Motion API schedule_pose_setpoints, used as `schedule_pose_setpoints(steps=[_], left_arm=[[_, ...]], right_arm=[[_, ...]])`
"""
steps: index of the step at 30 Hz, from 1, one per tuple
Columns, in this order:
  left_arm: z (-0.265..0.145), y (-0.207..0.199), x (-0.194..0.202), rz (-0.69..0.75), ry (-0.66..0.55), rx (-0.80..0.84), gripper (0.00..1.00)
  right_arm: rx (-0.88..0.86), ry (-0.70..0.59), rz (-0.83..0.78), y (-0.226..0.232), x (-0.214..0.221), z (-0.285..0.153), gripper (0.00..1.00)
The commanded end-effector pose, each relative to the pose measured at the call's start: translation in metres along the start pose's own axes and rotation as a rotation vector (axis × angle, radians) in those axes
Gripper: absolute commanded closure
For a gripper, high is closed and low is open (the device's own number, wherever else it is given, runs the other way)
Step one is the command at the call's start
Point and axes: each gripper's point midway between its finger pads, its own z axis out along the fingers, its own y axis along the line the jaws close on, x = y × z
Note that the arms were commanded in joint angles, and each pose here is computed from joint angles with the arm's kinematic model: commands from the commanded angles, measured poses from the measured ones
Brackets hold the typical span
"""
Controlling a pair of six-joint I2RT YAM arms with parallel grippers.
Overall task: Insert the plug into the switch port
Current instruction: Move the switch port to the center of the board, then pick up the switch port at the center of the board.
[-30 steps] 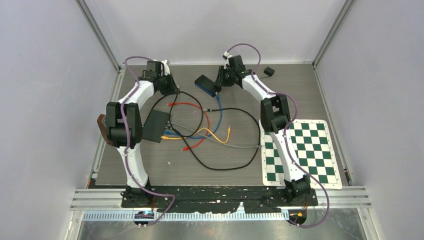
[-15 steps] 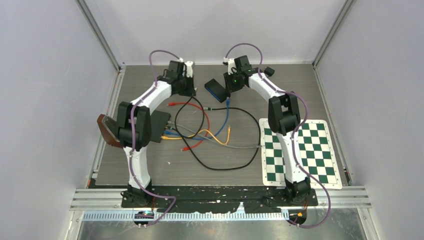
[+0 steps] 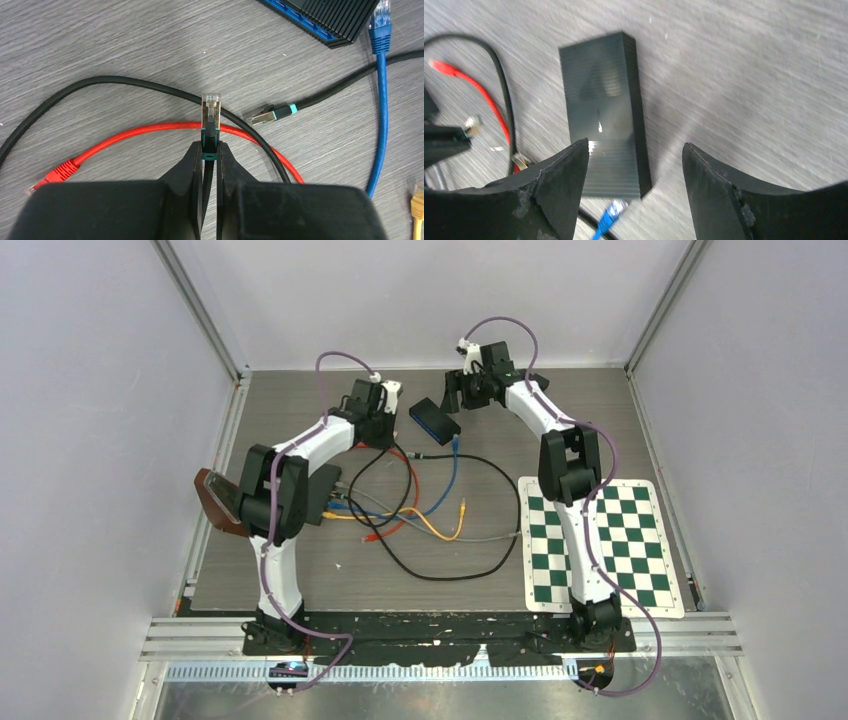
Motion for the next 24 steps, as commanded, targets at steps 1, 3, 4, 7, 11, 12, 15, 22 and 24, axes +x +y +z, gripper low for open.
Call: schedule_pose_setpoints(steps=[1,3,4,7,11,12,15,22,24], left_arm=[[-0.015,-0.004,-0.021,-0.023,-0.089,-0.025,1.0],[-0.016,-0.005,-0.013,-0.022,-0.079,-0.043,1.0],[-0.017,-0.005,-0.01,-0.019,-0.08,-0.054,1.0],[-0.019,-0.004,-0.004,-0.008,-0.093,-0.074,1.0],[-0.02,-0.01,-0.007,-0.001,-0.119,-0.046,1.0],[-0.02,-0.01,-0.006,-0.001,-0.119,-0.044,1.0],[-0.019,-0.009,-0.002,0.003,-0.108,-0.055,1.0],[-0.028,-0.007,0.011,0.036,-0.143,-0.063,1.0],[-0.029,-0.007,0.009,0.061,-0.148,-0.059,1.0]], right_arm=[[-0.087,-0.166,0.073,0.02,-0.052,0.012,0.25],[-0.108,-0.165,0.092,0.023,-0.052,0.023,0.26],[-0.117,-0.151,0.104,0.024,-0.046,0.031,0.27],[-0.146,-0.159,0.102,0.031,-0.049,0.038,0.27],[-0.167,-0.154,0.102,0.034,-0.047,0.042,0.28],[-0.189,-0.15,0.096,0.038,-0.047,0.041,0.28],[-0.266,-0.112,0.081,0.05,-0.035,0.042,0.3],[-0.37,-0.009,0.024,0.069,-0.003,0.04,0.41],[-0.375,0.0,-0.007,0.073,0.0,0.036,0.44]])
